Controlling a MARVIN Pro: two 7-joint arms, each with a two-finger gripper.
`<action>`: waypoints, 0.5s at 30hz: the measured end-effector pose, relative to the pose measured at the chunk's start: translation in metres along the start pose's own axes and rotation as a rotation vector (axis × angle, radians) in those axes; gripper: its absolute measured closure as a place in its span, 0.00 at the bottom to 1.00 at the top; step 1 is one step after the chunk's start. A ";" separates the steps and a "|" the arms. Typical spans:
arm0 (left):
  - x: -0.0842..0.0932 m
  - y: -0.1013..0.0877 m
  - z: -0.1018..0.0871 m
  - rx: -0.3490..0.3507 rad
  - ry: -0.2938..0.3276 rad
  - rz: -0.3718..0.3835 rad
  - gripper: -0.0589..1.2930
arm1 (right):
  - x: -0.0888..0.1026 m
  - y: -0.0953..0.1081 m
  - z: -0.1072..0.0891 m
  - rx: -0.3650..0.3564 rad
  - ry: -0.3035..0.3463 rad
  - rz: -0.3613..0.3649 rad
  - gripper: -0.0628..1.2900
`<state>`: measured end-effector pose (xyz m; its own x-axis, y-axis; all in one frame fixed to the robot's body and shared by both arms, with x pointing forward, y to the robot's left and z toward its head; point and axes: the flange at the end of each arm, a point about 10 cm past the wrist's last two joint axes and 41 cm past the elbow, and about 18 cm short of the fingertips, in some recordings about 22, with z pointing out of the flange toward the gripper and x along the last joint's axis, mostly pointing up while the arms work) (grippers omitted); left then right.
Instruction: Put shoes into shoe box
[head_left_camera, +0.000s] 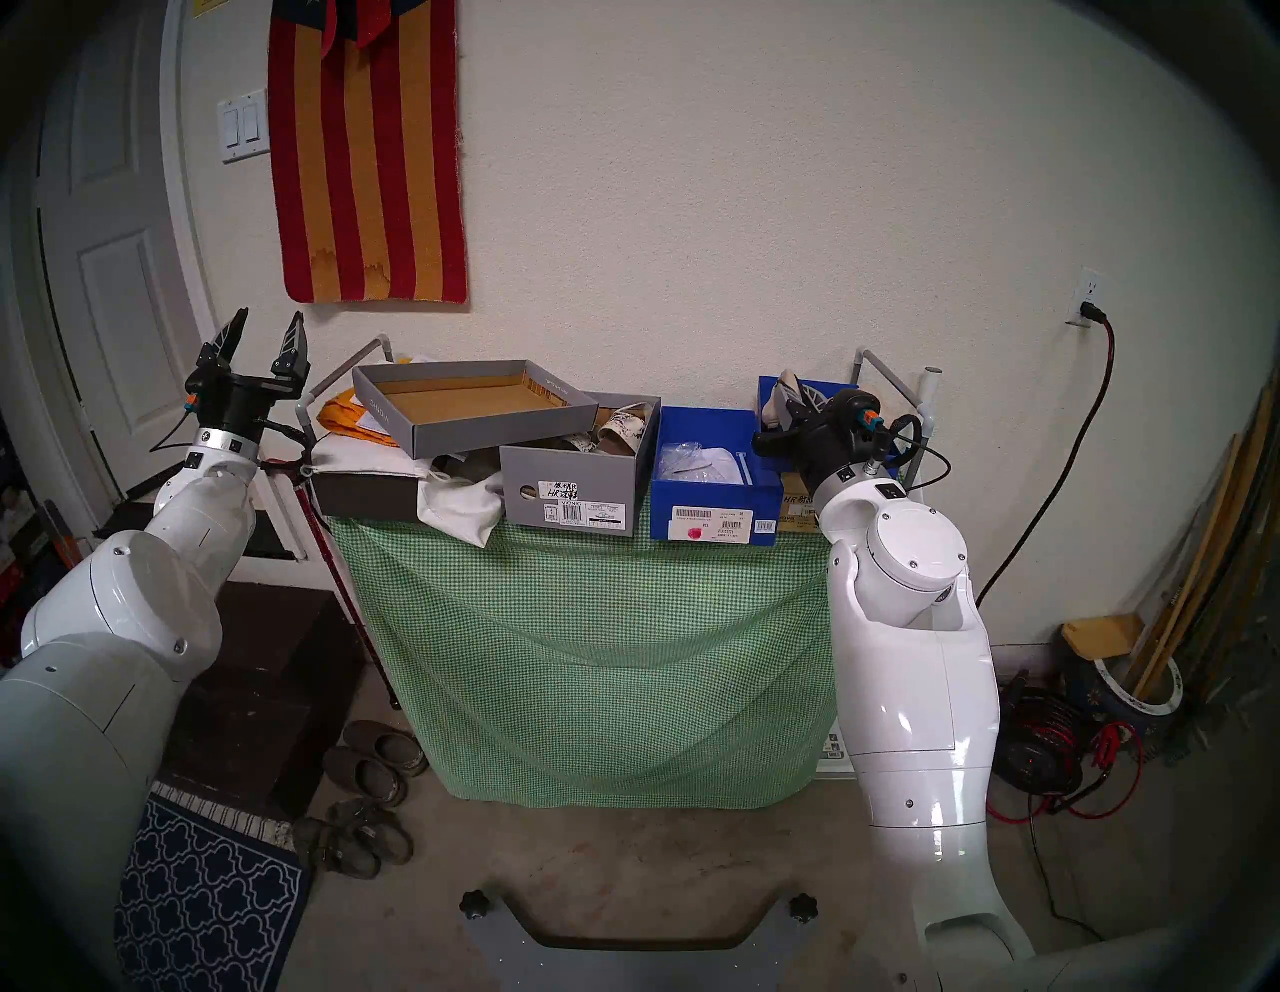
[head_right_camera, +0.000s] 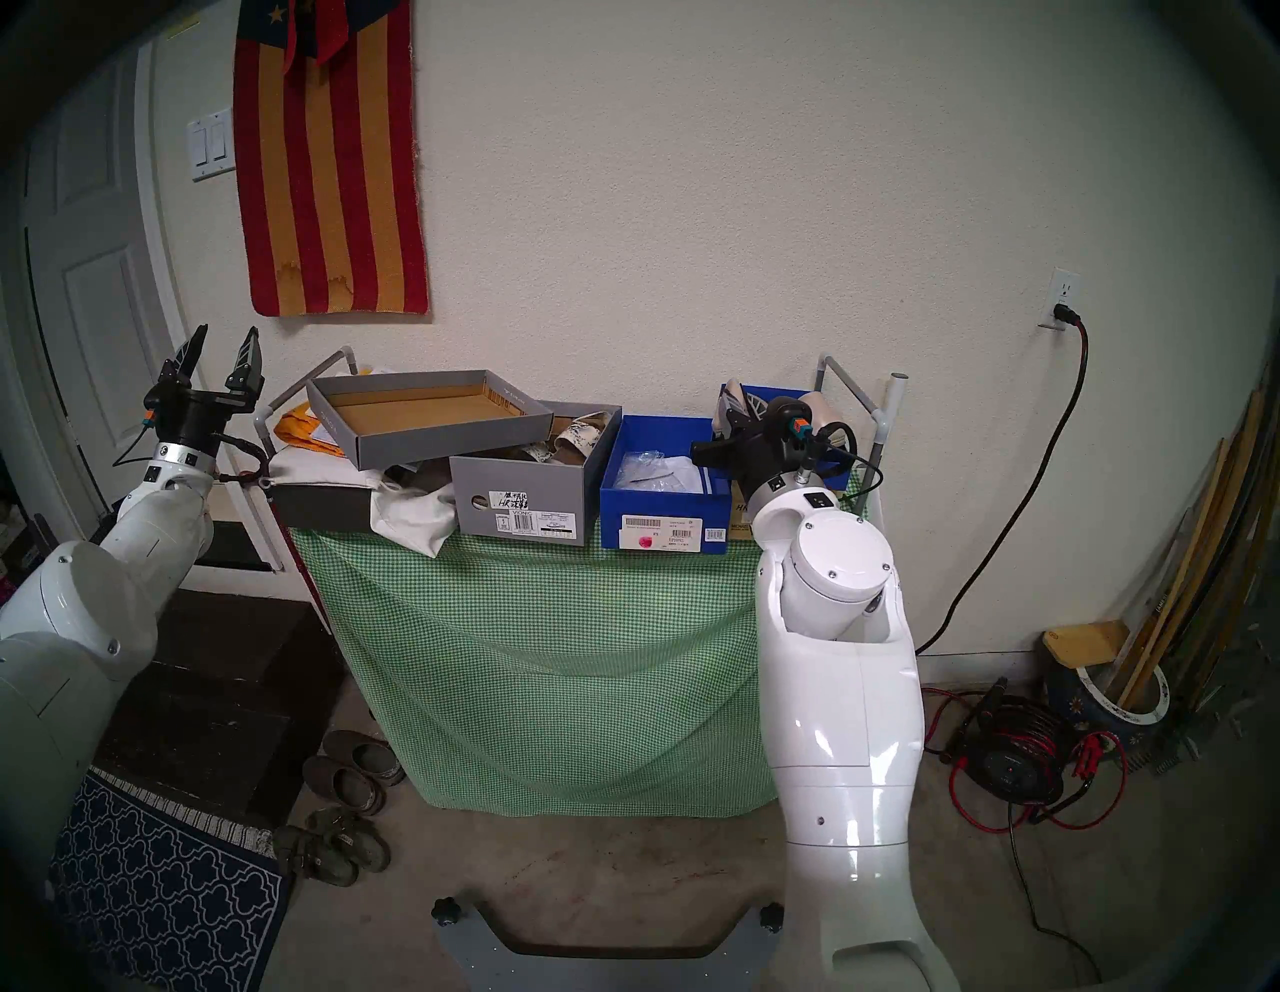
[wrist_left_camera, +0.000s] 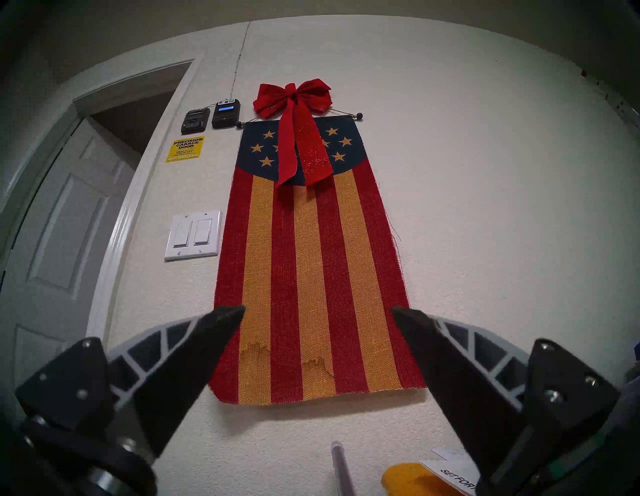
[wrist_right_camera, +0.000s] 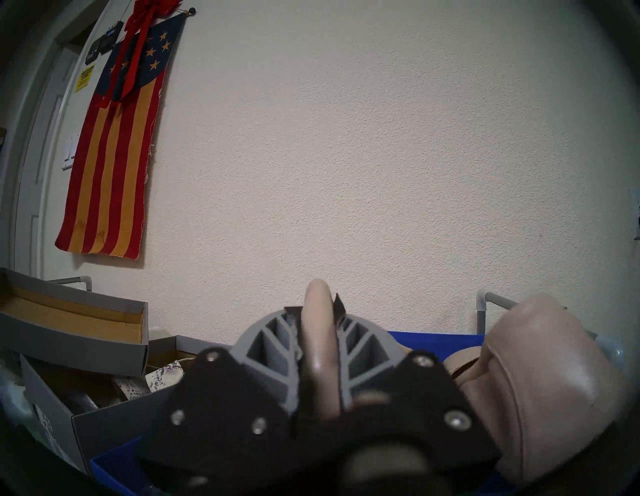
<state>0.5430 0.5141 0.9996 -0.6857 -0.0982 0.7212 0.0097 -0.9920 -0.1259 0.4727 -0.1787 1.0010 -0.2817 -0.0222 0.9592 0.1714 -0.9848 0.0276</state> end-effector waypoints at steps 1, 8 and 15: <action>0.000 0.000 0.000 0.002 0.002 0.002 0.06 | 0.002 0.000 0.001 0.001 0.005 0.000 0.84; 0.000 0.001 0.000 0.014 0.013 0.014 0.06 | 0.012 -0.004 0.008 0.010 0.031 0.000 0.84; 0.000 0.003 0.000 0.024 0.023 0.025 0.06 | 0.016 -0.008 0.013 0.025 0.041 0.003 0.84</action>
<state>0.5430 0.5117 0.9986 -0.7015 -0.1211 0.7023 0.0439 -0.9909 -0.1270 0.4787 -0.1688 1.0200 -0.3195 -0.0322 0.9470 0.1954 -0.9802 0.0326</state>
